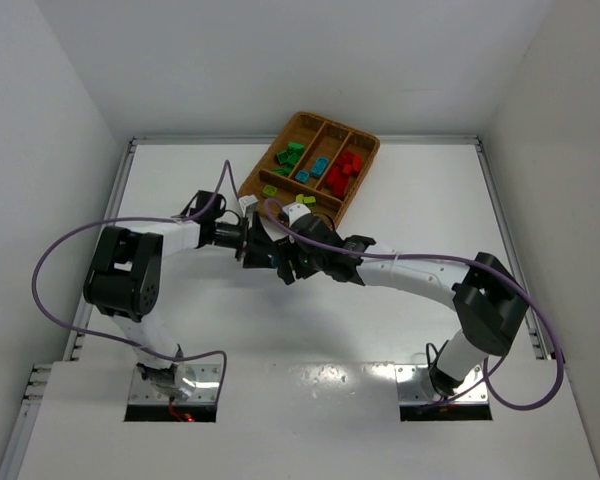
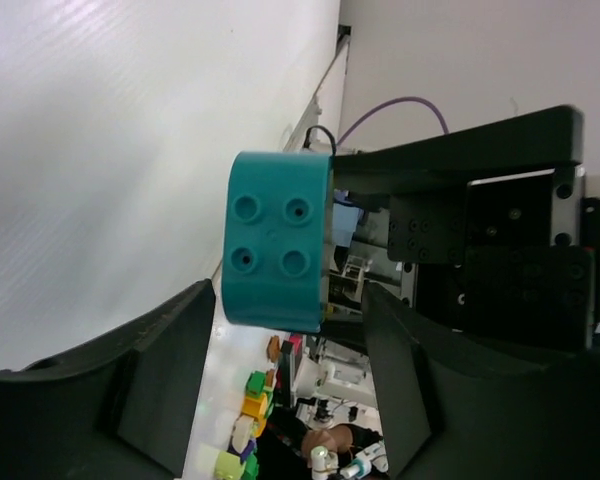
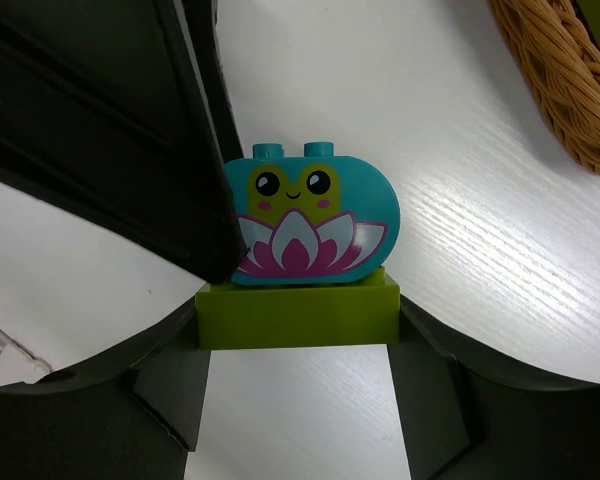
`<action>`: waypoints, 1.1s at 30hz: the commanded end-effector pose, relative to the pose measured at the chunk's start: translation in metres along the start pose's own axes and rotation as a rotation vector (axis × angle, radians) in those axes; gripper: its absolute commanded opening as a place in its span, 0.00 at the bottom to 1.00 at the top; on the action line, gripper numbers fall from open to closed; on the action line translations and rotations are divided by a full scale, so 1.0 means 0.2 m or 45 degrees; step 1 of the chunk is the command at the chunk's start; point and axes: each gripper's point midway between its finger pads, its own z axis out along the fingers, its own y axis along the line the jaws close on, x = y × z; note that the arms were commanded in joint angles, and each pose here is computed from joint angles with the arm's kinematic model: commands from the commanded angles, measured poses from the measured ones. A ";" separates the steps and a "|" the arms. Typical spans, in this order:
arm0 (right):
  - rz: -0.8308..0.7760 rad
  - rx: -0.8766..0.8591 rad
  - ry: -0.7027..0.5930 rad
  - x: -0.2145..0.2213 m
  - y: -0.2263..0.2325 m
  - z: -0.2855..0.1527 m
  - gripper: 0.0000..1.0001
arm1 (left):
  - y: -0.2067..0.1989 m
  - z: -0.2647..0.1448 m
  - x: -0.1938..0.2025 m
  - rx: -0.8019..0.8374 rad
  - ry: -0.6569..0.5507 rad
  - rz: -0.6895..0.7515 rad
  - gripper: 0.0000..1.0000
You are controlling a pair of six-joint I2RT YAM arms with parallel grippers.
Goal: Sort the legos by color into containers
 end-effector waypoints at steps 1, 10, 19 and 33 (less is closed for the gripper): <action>0.026 -0.060 -0.118 -0.18 0.07 -0.07 0.48 | -0.12 0.00 -0.07 0.066 -0.003 0.112 0.59; 0.026 -0.060 -0.118 -0.19 0.07 -0.06 0.48 | -0.18 0.02 -0.10 0.077 0.008 0.133 0.43; 0.025 -0.044 -0.114 -0.17 0.06 -0.07 0.48 | -0.17 0.00 -0.11 0.067 -0.016 0.105 0.15; 0.036 0.003 -0.040 0.00 -0.01 -0.16 0.44 | -0.17 -0.22 -0.38 0.015 -0.266 0.046 0.00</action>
